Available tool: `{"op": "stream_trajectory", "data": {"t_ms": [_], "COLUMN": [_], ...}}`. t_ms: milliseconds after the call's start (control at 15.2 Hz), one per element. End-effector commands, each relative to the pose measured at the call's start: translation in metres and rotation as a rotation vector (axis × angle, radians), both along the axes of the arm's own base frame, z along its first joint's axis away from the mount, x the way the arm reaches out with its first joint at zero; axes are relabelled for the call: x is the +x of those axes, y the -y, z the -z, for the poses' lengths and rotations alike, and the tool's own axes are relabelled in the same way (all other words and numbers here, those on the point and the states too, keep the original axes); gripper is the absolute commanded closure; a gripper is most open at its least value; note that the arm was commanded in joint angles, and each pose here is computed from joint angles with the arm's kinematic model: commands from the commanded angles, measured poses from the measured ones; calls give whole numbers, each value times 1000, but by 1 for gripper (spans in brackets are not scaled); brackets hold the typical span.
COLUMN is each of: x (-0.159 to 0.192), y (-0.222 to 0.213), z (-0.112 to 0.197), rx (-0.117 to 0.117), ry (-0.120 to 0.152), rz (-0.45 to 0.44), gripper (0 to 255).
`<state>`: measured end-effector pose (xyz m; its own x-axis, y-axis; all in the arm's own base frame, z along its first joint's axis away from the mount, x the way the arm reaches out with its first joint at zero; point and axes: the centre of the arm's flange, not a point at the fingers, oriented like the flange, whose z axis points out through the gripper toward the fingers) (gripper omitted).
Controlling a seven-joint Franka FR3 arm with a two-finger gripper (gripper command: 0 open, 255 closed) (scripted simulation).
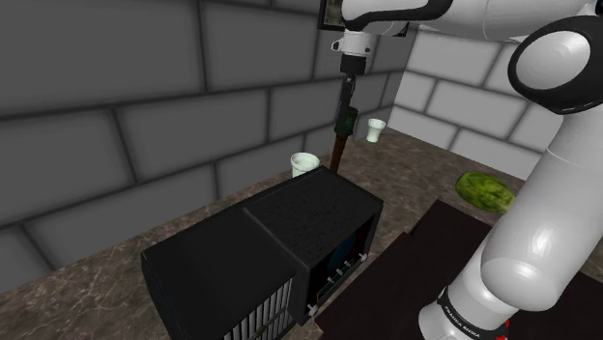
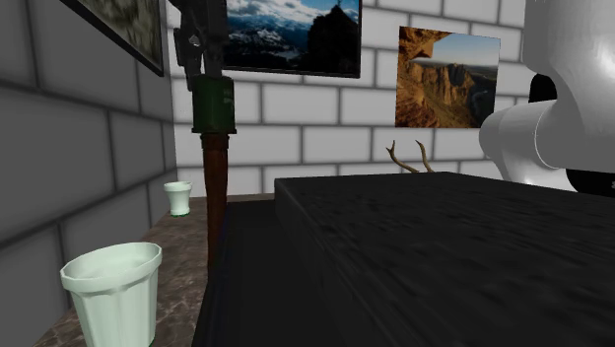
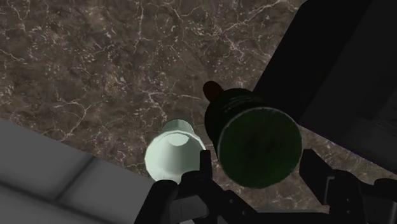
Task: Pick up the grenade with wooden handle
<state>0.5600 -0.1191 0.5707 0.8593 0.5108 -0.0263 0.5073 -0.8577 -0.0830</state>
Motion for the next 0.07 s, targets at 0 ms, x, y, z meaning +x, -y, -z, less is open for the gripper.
{"op": "stream_trajectory", "data": {"t_ms": [0], "x": [-1], "y": [0], "z": [-3], "rx": [0], "ry": [0], "rz": [0], "gripper": [255]}}
